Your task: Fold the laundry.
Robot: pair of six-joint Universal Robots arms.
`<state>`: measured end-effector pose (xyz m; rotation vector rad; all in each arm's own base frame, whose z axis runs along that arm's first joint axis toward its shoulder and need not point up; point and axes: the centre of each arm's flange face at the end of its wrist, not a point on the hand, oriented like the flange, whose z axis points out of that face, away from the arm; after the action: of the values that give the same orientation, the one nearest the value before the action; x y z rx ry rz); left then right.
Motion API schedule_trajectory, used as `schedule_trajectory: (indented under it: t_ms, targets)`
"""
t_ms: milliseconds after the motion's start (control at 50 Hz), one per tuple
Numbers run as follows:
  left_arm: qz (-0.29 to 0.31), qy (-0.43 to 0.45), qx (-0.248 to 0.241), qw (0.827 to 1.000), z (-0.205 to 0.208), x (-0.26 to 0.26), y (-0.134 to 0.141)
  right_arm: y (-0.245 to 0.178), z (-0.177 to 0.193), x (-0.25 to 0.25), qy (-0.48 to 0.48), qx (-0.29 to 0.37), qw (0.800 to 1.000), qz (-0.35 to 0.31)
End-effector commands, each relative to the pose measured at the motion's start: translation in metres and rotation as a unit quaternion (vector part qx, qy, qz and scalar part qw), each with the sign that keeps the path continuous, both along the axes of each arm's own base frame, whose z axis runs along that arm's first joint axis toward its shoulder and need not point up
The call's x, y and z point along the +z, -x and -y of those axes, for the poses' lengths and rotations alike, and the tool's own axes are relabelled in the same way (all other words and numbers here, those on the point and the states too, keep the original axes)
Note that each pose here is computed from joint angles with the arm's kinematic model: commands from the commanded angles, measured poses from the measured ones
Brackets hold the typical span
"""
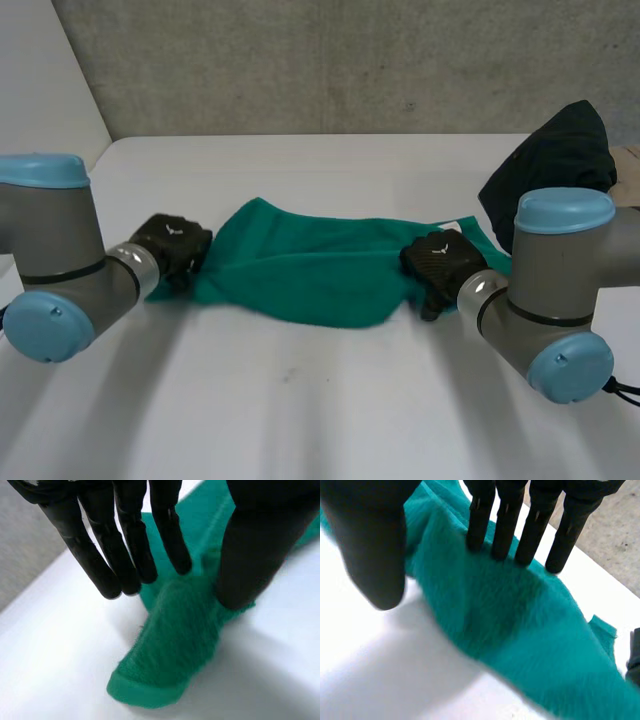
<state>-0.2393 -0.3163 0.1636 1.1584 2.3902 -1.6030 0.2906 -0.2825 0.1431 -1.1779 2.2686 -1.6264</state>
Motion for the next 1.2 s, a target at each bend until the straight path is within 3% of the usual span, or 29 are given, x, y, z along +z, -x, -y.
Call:
schedule_trajectory:
  t_ms: [20, 140, 220, 400, 520, 720, 860, 940, 1020, 1060, 1140, 1160, 1200]
  targets:
    - [-0.028, 0.012, -0.007, 0.999, -0.018, 0.049, 0.003, 0.004, -0.008, 0.041, 0.03, -0.015, 0.999, 0.008]
    - [-0.074, 0.049, 0.011, 0.996, -0.014, 0.082, -0.002, 0.017, -0.007, 0.072, 0.062, -0.041, 0.997, 0.03]
    - [-0.086, 0.051, 0.037, 0.994, 0.007, 0.084, -0.011, 0.028, 0.014, 0.079, 0.082, -0.054, 0.995, 0.022]
    - [-0.044, -0.022, 0.113, 0.992, 0.032, 0.037, -0.037, 0.039, 0.056, 0.053, 0.092, -0.014, 0.989, -0.116]
    - [-0.034, -0.067, 0.104, 0.992, 0.045, 0.005, -0.041, 0.045, 0.084, 0.026, 0.057, -0.03, 0.99, -0.127]
    - [0.013, -0.107, 0.085, 0.991, 0.049, -0.024, -0.043, 0.053, 0.095, -0.002, 0.004, -0.064, 0.993, -0.095]
    - [0.026, -0.097, 0.078, 0.992, 0.045, -0.015, -0.041, 0.062, 0.075, 0.028, -0.016, -0.077, 0.996, -0.051]
    - [0.028, -0.07, 0.093, 0.993, 0.035, 0.019, -0.047, 0.071, 0.053, 0.055, -0.008, -0.046, 0.997, -0.066]
    - [0.041, -0.06, 0.088, 0.993, 0.017, 0.042, -0.054, 0.085, 0.025, 0.065, -0.021, 0.003, 0.989, -0.144]
    - [0.087, -0.082, 0.065, 0.991, -0.003, 0.046, -0.062, 0.092, 0.007, 0.067, -0.036, 0.04, 0.979, -0.199]
    - [0.156, -0.133, 0.006, 0.979, -0.028, 0.037, -0.075, 0.103, -0.03, 0.061, -0.087, 0.151, 0.937, -0.303]
    - [0.174, -0.147, -0.026, 0.973, -0.035, 0.03, -0.074, 0.102, -0.035, 0.058, -0.099, 0.164, 0.932, -0.307]
    - [0.178, -0.141, -0.035, 0.973, -0.031, 0.026, -0.072, 0.096, -0.037, 0.05, -0.118, 0.169, 0.93, -0.303]
